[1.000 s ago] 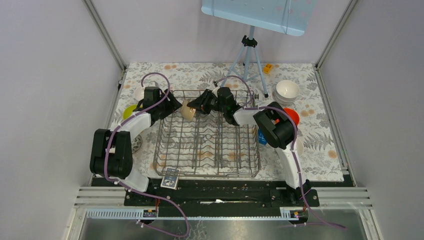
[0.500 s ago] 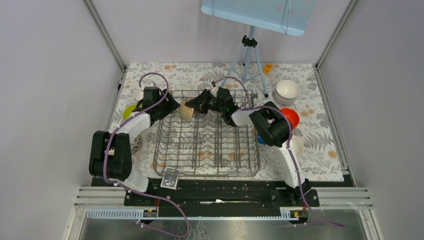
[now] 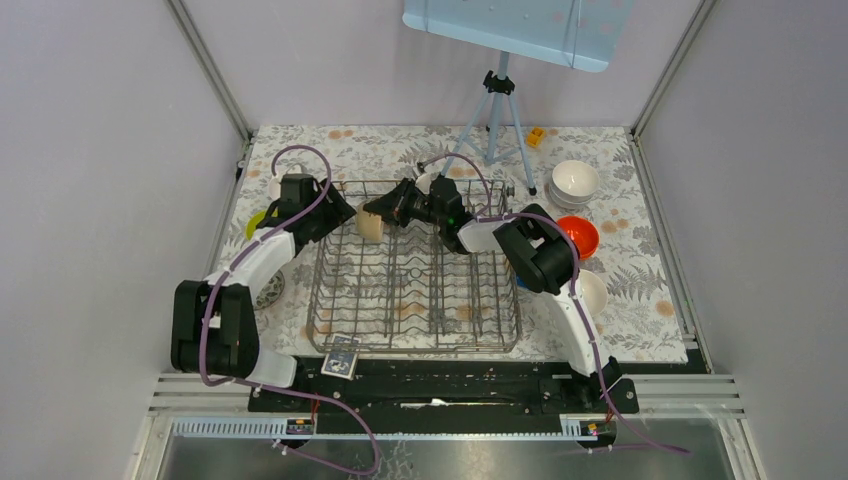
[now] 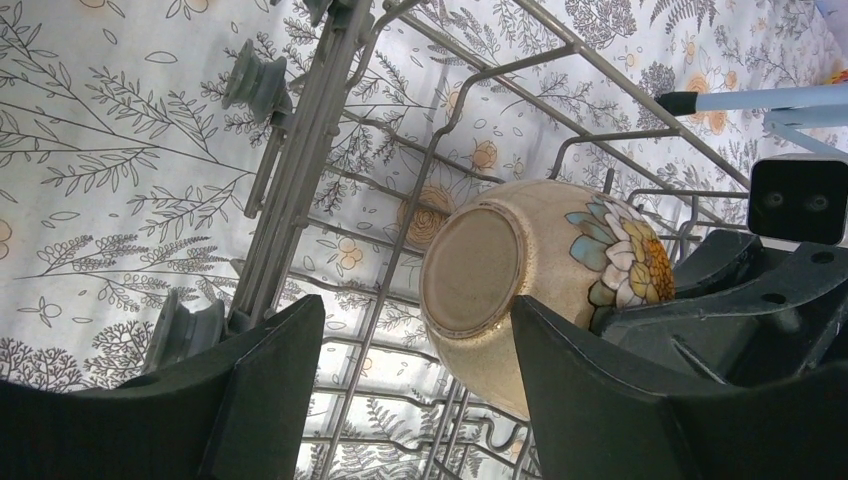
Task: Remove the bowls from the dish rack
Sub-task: Pick up the bowl from the dish rack, then place the bowl with the bowl.
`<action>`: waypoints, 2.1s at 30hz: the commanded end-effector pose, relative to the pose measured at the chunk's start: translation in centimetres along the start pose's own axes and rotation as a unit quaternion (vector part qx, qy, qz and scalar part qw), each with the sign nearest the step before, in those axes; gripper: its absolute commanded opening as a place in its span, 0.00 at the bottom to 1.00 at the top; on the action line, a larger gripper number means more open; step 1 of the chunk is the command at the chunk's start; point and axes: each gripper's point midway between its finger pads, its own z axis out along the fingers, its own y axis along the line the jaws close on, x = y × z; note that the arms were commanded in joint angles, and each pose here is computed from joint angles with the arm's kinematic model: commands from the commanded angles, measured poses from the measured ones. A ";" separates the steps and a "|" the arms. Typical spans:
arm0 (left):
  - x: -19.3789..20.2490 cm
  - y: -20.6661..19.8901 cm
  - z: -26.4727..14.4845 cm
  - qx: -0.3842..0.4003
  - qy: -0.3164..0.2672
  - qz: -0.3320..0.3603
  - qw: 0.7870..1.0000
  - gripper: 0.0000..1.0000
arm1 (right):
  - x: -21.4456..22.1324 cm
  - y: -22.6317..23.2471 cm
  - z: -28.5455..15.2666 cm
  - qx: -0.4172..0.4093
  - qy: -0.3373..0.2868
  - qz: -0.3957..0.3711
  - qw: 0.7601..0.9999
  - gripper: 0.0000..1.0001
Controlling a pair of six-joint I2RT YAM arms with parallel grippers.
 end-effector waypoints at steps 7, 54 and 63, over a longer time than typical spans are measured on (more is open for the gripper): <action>-2.3 -1.0 -2.6 0.012 -0.038 -0.007 0.999 0.76 | 0.1 7.9 0.0 -0.105 0.011 -0.049 0.993 0.00; -5.4 -10.8 -18.0 0.277 -0.127 -0.022 0.952 0.99 | 12.9 16.0 -24.7 0.185 0.088 -0.576 0.792 0.00; 1.1 -15.4 -19.2 0.274 -0.070 0.107 0.953 0.99 | 13.6 12.8 -29.8 0.275 0.089 -0.648 0.705 0.00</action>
